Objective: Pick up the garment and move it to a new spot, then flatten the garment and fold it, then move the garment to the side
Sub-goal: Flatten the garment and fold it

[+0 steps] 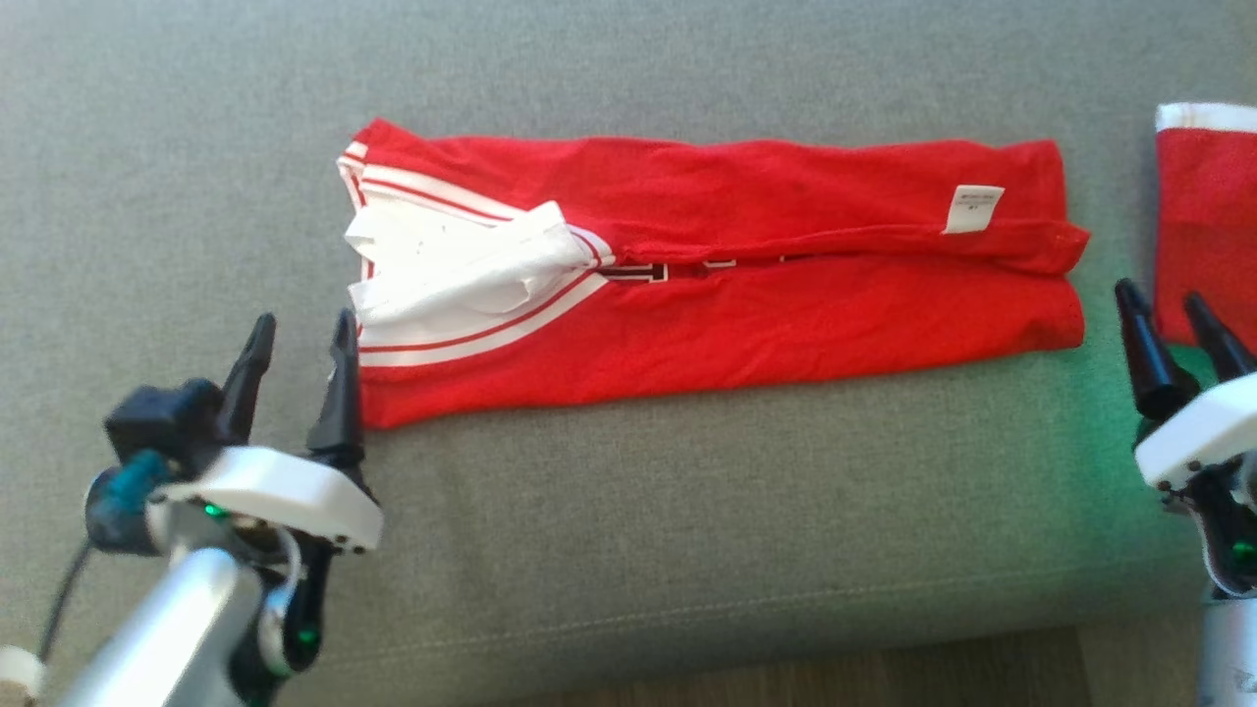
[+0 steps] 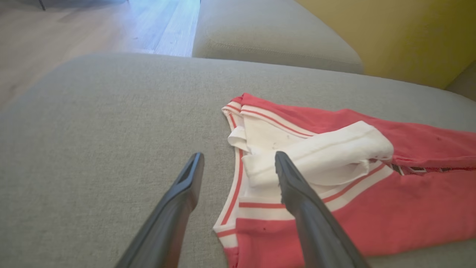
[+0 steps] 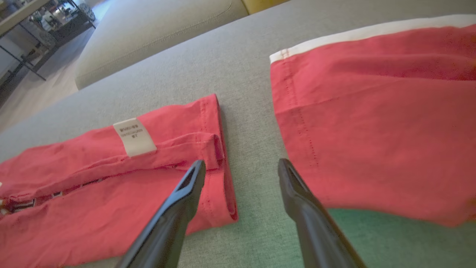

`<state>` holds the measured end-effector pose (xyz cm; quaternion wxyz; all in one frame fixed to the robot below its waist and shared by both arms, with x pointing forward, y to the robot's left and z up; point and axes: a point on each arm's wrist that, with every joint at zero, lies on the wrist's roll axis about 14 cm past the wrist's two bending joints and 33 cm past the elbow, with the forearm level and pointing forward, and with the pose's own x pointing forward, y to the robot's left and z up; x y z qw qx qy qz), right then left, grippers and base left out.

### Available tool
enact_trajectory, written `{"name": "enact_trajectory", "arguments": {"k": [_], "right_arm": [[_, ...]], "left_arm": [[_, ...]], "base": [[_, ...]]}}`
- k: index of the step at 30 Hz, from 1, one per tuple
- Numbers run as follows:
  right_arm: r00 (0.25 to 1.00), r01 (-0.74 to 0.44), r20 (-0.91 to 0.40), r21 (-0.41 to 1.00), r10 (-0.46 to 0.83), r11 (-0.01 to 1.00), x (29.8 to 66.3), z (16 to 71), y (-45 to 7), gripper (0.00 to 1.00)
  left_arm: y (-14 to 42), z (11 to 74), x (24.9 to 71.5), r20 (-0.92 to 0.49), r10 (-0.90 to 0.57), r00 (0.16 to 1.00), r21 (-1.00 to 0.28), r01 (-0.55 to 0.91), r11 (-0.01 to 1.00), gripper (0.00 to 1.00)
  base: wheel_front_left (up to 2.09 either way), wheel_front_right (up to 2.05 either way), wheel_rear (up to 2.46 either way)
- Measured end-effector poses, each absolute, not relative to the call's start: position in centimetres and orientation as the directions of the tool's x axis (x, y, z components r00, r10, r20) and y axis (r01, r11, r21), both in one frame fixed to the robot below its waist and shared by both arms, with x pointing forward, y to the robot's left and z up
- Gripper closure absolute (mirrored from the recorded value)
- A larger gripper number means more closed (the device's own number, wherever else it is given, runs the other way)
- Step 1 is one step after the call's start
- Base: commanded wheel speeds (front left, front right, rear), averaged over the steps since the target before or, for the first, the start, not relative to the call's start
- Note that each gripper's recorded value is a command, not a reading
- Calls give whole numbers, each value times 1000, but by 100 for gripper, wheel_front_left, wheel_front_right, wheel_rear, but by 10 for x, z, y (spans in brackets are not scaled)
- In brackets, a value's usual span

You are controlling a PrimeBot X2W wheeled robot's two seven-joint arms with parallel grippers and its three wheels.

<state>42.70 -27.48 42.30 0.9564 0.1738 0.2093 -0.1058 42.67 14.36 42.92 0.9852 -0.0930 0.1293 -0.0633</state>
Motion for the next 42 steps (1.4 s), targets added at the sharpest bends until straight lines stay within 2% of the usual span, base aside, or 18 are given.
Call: {"name": "enact_trajectory", "arguments": {"k": [4,9,17,28,31,32,34,36,37,38,42], "right_arm": [[885,336,-434,348,-168,875,423,423,-286,0],[877,347,-454,372,-158,861,442,414,-279,0],[844,316,-530,364,-84,876,460,388,-245,0],[798,319,-600,344,-54,883,469,370,-230,2],[778,323,-626,337,-45,884,467,367,-229,19],[771,323,-636,339,-38,884,467,365,-228,19],[763,323,-645,339,-32,884,466,365,-228,55],[751,314,-660,344,-10,885,466,363,-223,75],[746,309,-666,354,6,883,466,363,-219,93],[742,304,-670,364,20,880,465,363,-216,100],[751,284,-659,363,29,887,464,370,-215,100]], "left_arm": [[135,447,421,-166,-132,977,-119,113,986,0],[125,464,410,-96,-131,987,-56,126,990,0],[117,465,384,-93,-113,989,-75,106,992,0],[125,472,383,-65,-77,995,-79,72,994,0],[124,474,382,-59,-77,995,-76,72,994,0],[125,474,381,-58,-72,996,-77,67,995,0],[126,473,379,-61,-65,996,-78,60,995,0],[127,472,377,-65,-64,996,-79,59,995,0],[127,471,376,-67,-61,996,-83,56,995,0],[127,471,376,-67,-63,996,-87,57,995,0],[125,475,377,-53,-65,996,-92,60,994,0]], "base": [[0,0,0],[0,0,0],[0,0,0],[0,0,0],[0,0,0],[0,0,0],[0,0,0],[0,0,0],[0,0,0],[0,0,0],[0,0,0]]}}
